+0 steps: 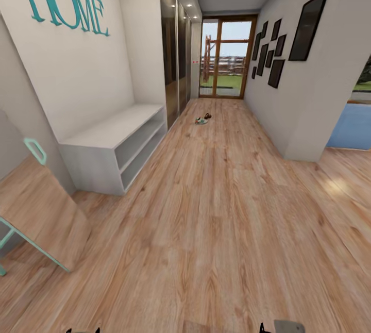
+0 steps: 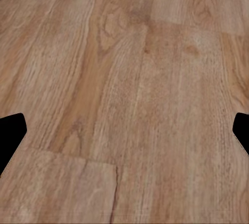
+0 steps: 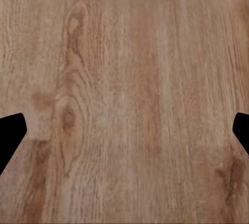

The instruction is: Pick up the two gym shoes and the two sandals from the corridor floor and place them onto the hallstand (shoe rack) in the corridor, making sure they are on the rack and not on the floor. Arrange them so the two gym shoes are next to each other and the two sandals are next to each other.

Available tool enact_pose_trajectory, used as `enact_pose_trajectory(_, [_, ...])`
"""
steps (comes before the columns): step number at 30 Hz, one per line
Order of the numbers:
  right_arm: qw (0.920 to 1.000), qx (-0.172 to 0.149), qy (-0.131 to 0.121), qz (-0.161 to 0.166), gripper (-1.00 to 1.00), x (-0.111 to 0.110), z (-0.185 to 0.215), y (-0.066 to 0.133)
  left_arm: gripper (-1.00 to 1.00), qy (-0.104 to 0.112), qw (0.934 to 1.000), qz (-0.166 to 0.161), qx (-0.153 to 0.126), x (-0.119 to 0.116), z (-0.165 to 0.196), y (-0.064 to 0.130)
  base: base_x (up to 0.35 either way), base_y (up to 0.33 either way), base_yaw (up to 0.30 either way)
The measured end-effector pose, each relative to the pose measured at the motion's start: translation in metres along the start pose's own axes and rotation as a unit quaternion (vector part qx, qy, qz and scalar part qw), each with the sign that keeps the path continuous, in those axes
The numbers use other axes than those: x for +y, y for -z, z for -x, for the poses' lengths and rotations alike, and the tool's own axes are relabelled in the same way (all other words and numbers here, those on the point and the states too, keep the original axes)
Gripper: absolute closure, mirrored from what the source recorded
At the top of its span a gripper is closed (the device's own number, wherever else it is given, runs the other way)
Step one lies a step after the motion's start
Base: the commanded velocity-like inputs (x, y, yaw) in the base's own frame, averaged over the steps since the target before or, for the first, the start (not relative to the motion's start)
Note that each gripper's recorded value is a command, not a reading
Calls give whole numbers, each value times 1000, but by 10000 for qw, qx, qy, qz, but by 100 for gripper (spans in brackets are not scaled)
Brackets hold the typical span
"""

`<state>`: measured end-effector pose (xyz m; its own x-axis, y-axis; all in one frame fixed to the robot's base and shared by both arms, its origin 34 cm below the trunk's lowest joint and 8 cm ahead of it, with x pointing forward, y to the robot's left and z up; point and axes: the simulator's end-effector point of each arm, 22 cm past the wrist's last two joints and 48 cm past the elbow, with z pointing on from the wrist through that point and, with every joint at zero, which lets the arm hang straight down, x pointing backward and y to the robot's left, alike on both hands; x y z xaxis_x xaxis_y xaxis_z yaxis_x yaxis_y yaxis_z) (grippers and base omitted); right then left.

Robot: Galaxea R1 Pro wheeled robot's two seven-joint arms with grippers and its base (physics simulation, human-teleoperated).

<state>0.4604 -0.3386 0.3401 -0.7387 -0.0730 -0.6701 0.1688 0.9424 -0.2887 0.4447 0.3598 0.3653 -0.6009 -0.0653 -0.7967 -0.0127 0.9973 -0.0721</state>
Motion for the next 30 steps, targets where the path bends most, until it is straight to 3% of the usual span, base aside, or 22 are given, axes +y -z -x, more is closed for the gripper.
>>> enact_pose_trajectory(30, [10000,1,-2,2,-100,0,0,0,-100,-9,10000,-8,-17,-1,0,0,340,0,0])
